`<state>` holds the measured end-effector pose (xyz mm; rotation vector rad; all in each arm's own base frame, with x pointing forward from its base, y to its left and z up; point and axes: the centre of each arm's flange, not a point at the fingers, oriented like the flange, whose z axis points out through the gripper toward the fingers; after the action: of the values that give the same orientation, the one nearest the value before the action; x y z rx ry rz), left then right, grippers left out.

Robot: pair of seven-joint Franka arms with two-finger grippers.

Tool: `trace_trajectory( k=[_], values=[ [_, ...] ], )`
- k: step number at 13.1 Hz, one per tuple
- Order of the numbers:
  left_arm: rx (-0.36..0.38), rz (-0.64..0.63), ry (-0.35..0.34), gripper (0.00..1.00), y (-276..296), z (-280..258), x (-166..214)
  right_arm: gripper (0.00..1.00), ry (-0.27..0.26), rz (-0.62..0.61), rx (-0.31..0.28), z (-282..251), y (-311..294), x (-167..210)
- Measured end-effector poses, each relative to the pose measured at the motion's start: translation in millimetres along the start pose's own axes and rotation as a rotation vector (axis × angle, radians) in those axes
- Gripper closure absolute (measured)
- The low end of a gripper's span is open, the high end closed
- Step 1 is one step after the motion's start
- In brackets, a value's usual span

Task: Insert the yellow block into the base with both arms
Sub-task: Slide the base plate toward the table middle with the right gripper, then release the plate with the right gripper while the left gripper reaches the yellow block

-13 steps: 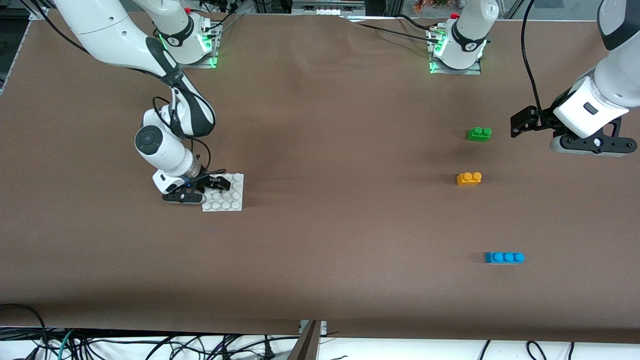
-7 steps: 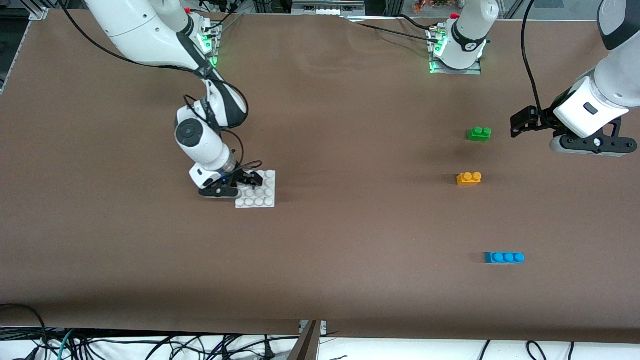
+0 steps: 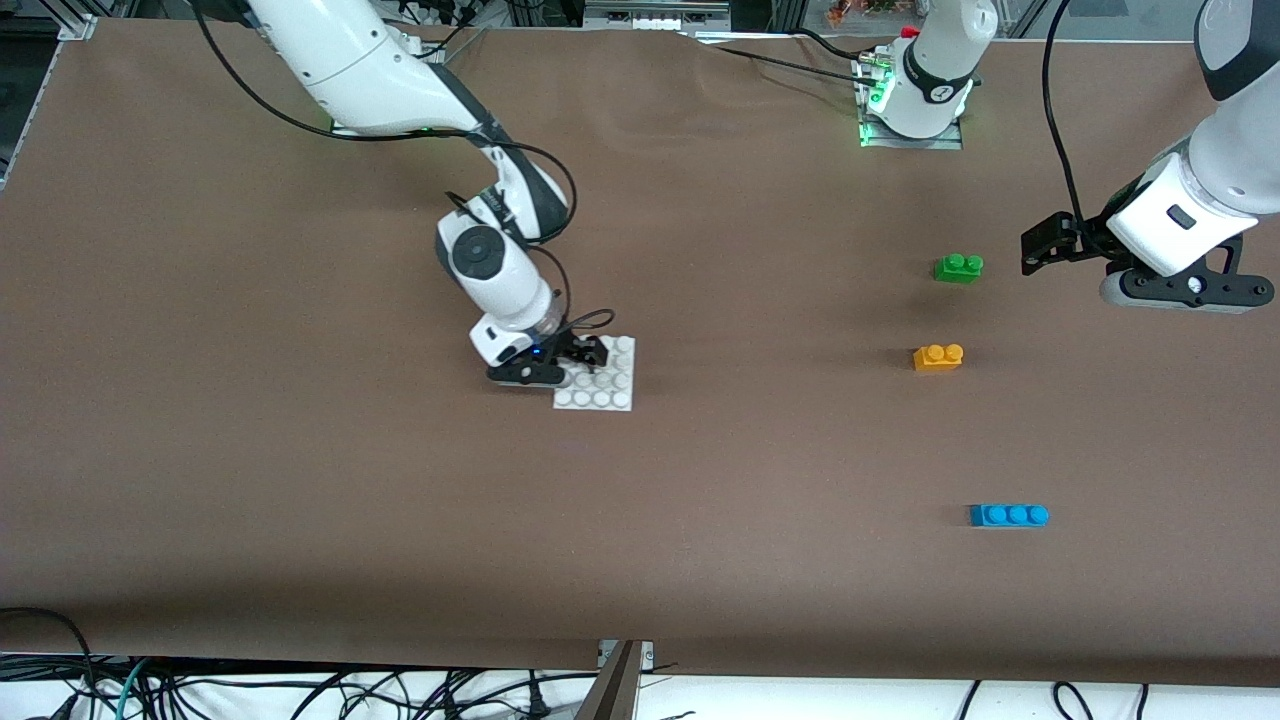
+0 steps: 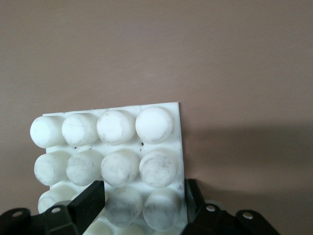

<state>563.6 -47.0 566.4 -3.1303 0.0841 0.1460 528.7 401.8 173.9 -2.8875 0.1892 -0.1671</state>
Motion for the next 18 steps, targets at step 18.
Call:
trace_trajectory(
  k=[18],
  values=[
    [0.0, -0.001, 0.0, 0.0, 0, 0, 0, 0.23, 0.106, -0.334, 0.021, 22, -120, -64]
  ],
)
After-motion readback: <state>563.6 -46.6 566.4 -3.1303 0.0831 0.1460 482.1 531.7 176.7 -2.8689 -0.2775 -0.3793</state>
